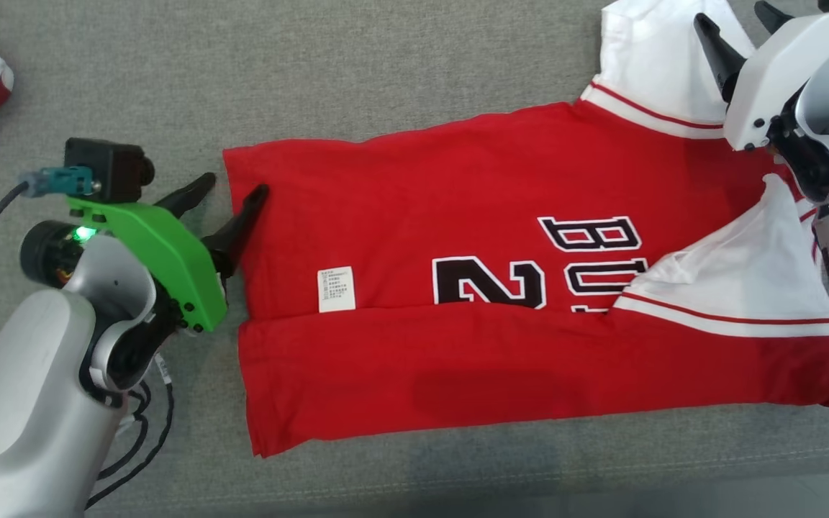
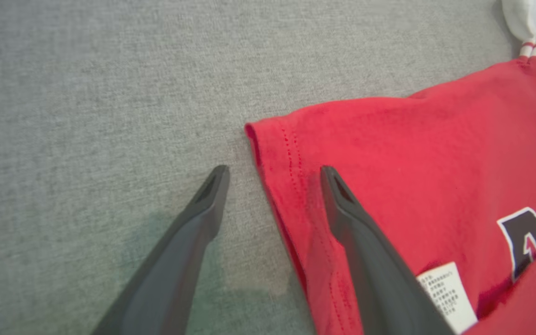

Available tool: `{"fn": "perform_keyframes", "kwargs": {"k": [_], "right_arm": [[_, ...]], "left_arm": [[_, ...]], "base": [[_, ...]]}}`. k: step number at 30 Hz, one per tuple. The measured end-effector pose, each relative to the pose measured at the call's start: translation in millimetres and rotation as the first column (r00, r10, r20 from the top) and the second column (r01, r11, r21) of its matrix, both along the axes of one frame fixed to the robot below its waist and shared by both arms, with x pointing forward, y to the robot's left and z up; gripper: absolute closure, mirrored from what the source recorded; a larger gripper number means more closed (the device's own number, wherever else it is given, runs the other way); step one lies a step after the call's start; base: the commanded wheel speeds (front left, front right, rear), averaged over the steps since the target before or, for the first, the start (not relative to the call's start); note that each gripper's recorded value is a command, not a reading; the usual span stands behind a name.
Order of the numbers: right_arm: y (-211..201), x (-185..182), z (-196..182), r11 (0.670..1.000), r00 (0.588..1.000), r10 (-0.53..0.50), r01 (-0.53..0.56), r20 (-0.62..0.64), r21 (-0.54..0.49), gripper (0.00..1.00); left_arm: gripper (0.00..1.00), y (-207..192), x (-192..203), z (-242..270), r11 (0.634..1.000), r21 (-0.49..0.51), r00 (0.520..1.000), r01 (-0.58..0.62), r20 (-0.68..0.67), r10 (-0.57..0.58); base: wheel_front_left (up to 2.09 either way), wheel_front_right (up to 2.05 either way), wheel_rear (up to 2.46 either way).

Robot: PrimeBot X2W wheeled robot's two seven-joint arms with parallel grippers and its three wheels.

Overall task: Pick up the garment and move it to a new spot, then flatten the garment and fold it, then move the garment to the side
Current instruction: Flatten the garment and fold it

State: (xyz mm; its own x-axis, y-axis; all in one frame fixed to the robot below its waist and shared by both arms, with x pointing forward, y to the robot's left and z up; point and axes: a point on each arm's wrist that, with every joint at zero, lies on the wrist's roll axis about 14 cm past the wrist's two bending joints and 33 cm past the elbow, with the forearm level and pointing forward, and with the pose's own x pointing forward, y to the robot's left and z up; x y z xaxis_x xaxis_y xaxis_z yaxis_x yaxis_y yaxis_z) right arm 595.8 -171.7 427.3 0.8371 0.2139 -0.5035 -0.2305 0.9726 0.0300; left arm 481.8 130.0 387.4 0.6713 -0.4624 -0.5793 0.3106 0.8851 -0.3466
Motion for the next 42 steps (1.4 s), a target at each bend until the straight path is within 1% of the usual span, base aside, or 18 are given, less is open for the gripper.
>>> {"fn": "perform_keyframes", "kwargs": {"k": [3,6,9,15,16,17,18,19,21,22,23,24,25,31,34,39,42], "right_arm": [[1,12,-19,0.999,1.000,-0.002,0.001,-0.014,-0.033,0.00],[5,19,-36,0.999,0.999,-0.003,0.001,-0.032,-0.035,0.00],[6,29,-43,0.999,0.999,-0.015,0.014,-0.029,-0.029,0.00],[14,35,-57,1.000,0.999,-0.012,0.011,-0.053,-0.016,0.00],[15,35,-57,1.000,0.999,-0.011,0.010,-0.053,-0.012,0.10],[16,35,-57,1.000,0.998,-0.011,0.011,-0.056,-0.007,0.51],[16,34,-57,1.000,0.998,-0.009,0.009,-0.057,-0.003,0.73],[18,34,-56,1.000,0.998,-0.008,0.008,-0.060,0.006,1.00],[25,31,-56,1.000,0.998,0.004,-0.002,-0.067,0.030,1.00],[28,30,-55,0.999,0.998,0.012,-0.010,-0.069,0.037,1.00],[29,29,-55,0.999,0.997,0.017,-0.014,-0.070,0.040,1.00],[31,27,-54,0.999,0.997,0.021,-0.017,-0.072,0.048,1.00],[32,26,-52,0.998,0.997,0.023,-0.019,-0.073,0.058,1.00],[33,18,-38,0.996,0.999,0.039,-0.036,-0.032,0.081,1.00],[30,13,-24,0.994,0.999,0.040,-0.041,0.014,0.096,1.00],[17,6,10,0.992,0.994,0.026,-0.039,0.108,0.120,1.00],[4,-6,22,0.992,0.991,0.013,-0.029,0.131,0.122,1.00]], "left_arm": [[0.00,-3,3,-6,1.000,-0.003,1.000,0.021,-0.015,-0.021],[0.00,-4,3,-9,0.999,-0.025,0.999,0.022,-0.030,-0.023],[0.00,-3,0,-13,0.999,-0.040,0.998,0.023,-0.053,-0.025],[0.00,0,0,-19,0.999,-0.038,0.998,0.021,-0.058,-0.023],[0.00,0,0,-20,0.999,-0.038,0.998,0.020,-0.056,-0.022],[0.00,0,0,-20,0.999,-0.037,0.998,0.020,-0.055,-0.022],[0.00,0,2,-20,0.999,-0.037,0.999,0.019,-0.050,-0.021],[0.00,0,3,-20,0.999,-0.038,0.999,0.017,-0.048,-0.019],[0.00,-2,6,-19,0.999,-0.045,0.999,0.014,-0.040,-0.016],[0.43,-4,8,-19,0.999,-0.048,0.999,0.014,-0.037,-0.016],[0.66,-5,8,-19,0.999,-0.049,0.999,0.016,-0.033,-0.018],[0.66,-8,8,-20,0.999,-0.050,0.999,0.020,-0.031,-0.022],[1.00,-10,8,-21,0.998,-0.050,0.999,0.026,-0.032,-0.027],[1.00,-24,3,-14,0.996,-0.067,0.998,0.056,-0.005,-0.057],[1.00,-21,4,-6,0.997,-0.072,0.998,0.043,0.038,-0.040],[1.00,-12,6,17,0.996,-0.095,0.992,0.001,0.128,0.011],[1.00,-9,1,28,0.993,-0.115,0.987,-0.015,0.155,0.032]], "base": [[0.00,0.00,0.00],[0.00,0.00,0.00],[0.00,0.00,0.00],[0.00,0.00,0.00],[0.00,0.00,0.00],[0.00,0.00,0.00],[0.00,0.00,0.00],[0.00,0.00,0.00],[0.00,0.00,0.00],[0.00,0.00,0.00],[0.00,0.00,0.00],[0.00,0.00,0.00],[0.00,0.00,0.00],[0.00,0.00,0.00],[0.00,0.00,0.00],[0.00,0.00,0.00],[0.00,0.00,0.00]]}}
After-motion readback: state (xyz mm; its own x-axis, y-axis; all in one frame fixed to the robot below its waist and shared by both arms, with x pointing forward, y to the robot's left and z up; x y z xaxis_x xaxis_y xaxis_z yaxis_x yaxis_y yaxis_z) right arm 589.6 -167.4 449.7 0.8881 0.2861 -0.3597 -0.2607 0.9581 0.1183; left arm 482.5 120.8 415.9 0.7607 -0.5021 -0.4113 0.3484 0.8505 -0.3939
